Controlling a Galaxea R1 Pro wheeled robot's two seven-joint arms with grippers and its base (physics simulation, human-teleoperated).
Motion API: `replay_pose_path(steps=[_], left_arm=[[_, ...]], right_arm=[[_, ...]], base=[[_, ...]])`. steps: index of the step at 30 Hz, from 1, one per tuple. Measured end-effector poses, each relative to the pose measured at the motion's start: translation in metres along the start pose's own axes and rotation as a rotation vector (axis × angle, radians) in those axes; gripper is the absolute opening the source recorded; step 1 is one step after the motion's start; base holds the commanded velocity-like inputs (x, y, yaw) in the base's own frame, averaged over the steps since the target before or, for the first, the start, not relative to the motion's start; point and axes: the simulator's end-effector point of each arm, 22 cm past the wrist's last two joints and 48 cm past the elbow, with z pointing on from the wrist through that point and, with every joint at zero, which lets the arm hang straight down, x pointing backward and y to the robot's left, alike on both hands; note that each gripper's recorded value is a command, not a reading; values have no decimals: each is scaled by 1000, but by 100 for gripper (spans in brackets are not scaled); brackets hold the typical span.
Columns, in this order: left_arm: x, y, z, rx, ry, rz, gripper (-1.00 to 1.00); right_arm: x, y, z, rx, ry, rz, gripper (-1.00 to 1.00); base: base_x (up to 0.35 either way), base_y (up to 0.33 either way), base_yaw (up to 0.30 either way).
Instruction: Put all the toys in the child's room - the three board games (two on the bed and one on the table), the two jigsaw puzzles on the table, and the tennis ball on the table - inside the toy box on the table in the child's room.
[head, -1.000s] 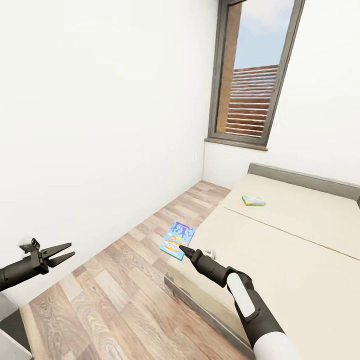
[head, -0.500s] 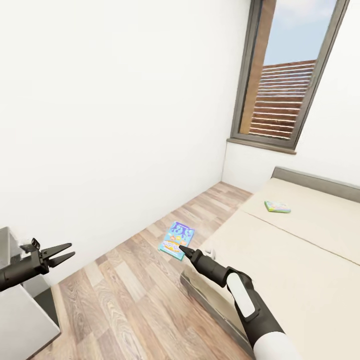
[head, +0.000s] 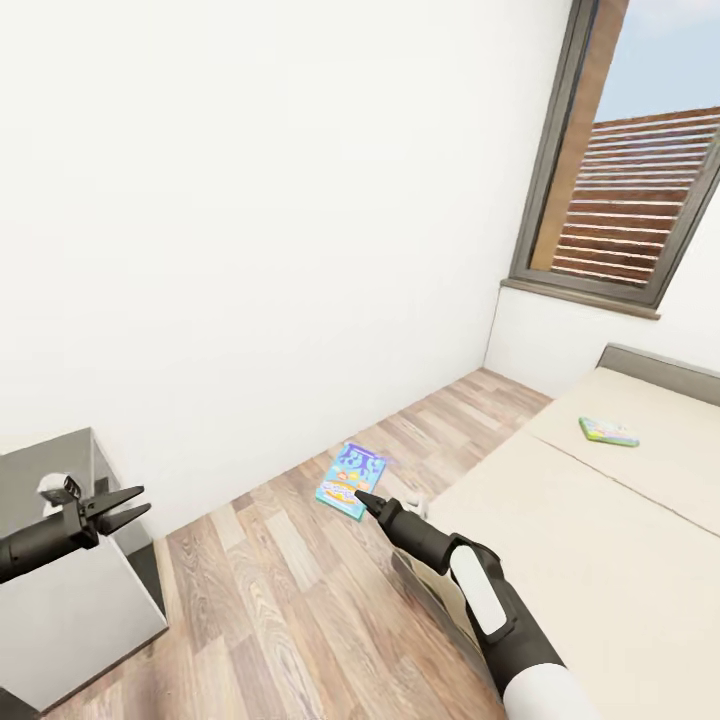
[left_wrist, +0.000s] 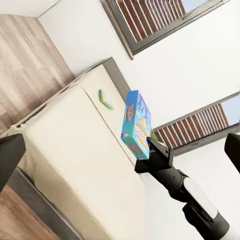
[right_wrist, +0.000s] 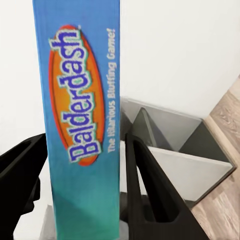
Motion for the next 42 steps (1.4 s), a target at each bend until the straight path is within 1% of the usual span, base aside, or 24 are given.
replay_pose_path(steps=[42], left_arm=[[-8,-27,-8,-19,13,-24,100]], right_arm=[[1,27,-11,18,12,25,-100]], base=[[0,0,277]])
